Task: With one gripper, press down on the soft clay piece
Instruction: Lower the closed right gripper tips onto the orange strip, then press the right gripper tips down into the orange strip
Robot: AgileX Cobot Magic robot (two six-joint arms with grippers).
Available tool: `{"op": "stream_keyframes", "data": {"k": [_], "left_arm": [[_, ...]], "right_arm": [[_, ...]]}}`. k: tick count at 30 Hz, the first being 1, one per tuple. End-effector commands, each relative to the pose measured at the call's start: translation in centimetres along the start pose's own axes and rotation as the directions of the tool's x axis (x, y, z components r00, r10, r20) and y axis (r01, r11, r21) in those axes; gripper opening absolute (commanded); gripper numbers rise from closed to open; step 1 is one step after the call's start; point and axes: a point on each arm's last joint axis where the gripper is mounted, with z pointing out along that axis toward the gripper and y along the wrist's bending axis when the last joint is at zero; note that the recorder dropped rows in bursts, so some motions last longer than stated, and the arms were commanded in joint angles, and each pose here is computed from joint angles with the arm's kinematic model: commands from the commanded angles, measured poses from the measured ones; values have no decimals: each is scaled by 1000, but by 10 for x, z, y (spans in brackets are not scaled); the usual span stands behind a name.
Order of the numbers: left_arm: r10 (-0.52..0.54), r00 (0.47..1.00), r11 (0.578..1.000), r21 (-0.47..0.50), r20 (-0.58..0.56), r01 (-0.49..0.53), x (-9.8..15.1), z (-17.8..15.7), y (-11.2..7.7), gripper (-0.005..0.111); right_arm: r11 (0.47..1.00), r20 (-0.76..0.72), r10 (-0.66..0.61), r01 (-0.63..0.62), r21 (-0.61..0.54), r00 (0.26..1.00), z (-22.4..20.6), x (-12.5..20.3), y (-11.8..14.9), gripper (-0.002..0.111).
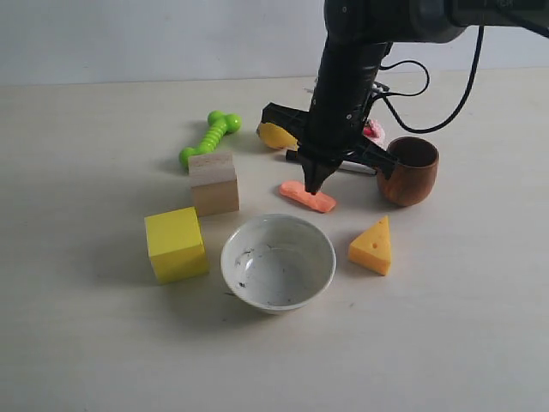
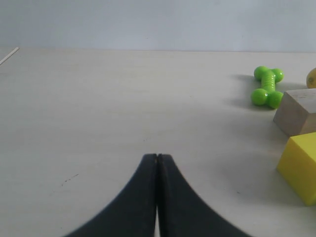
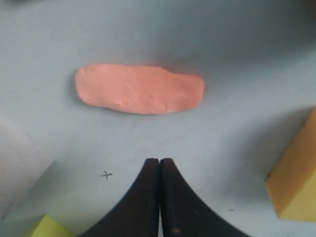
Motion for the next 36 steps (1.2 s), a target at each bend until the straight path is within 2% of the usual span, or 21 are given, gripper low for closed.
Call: {"op": "stream_keyframes", "data": {"k": [1,12,19,36], "left_arm": [[-5,1000,1000,6,19,4,-2,-1,0,0],[-5,1000,1000,6,19,4,-2,-1,0,0],[-5,1000,1000,6,19,4,-2,-1,0,0],[-5,1000,1000,6,19,4,-2,-1,0,0]], "right_arm": [[1000,24,5,-4,-27,1000,4,-6,3,0],[997,75,20,-14,-78,997,4,-24,0,0],[996,23,20,-18,-83,1000,27,-25,2,0],[995,45,21,-17,-102,999,33,-28,4,0]]}}
